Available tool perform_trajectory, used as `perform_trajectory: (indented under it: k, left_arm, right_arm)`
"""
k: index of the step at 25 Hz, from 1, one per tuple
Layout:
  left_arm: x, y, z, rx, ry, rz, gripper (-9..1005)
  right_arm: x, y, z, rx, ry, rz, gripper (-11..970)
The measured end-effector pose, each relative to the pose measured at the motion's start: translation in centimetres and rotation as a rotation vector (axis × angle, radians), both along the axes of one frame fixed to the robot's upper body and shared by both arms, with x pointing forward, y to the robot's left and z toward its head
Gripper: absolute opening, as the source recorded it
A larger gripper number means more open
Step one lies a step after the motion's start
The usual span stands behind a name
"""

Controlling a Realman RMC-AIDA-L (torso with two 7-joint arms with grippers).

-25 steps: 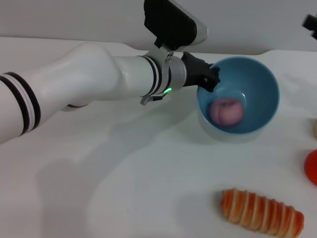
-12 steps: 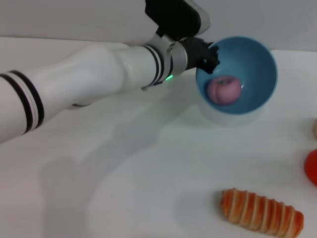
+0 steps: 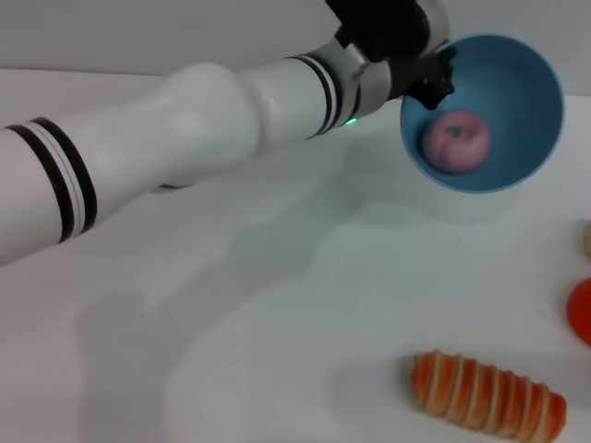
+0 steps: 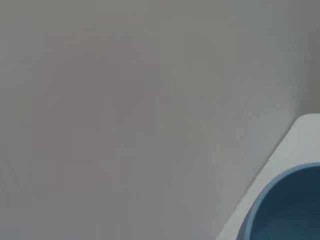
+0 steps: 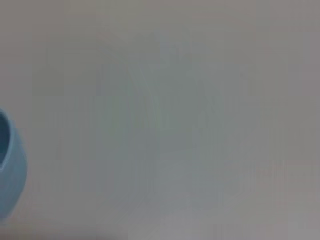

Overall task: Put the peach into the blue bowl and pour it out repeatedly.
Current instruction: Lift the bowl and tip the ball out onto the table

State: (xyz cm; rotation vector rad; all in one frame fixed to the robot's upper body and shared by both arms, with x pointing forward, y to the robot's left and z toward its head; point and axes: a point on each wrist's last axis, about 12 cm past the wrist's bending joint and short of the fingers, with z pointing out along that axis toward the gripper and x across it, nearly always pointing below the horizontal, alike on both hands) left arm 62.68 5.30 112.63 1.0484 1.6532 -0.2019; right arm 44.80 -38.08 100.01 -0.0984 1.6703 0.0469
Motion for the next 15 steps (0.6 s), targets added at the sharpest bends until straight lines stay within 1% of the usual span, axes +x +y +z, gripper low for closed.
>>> perform_trajectory:
  k: [3, 5, 8, 10, 11, 12, 15]
  left_arm:
    - [-0.8, -0.6, 0.2, 0.072, -0.105, -0.056, 0]
    - [-1.6, -1.2, 0.1, 0.129, -0.199, -0.089, 0]
    - [-3.5, -2.1, -0.3, 0.234, -0.377, -0.142, -1]
    - [-4.6, -2.5, -0.6, 0.303, -0.475, -0.181, -1]
    - [-4.9, -2.6, -0.7, 0.323, -0.499, -0.191, -1]
    - [-5.4, -2.7, -0.9, 0.359, -0.548, -0.205, -1]
    - [-6.2, -2.8, -1.1, 0.401, -0.609, -0.22, -1]
  right_arm:
    - [-0.3, 0.2, -0.3, 0.024, -0.012, -0.044, 371]
    - [-0.4, 0.3, -0.3, 0.044, -0.025, -0.063, 368]
    - [-0.5, 0.3, -0.3, 0.056, -0.028, -0.077, 364]
    - [-0.6, 0.3, -0.3, 0.071, -0.035, -0.093, 361]
    - [-0.6, 0.3, -0.3, 0.082, -0.044, -0.105, 359]
    - [-0.6, 0.2, -0.2, 0.092, -0.056, -0.119, 358]
    - [-0.7, 0.2, 0.0, 0.098, -0.079, -0.134, 353]
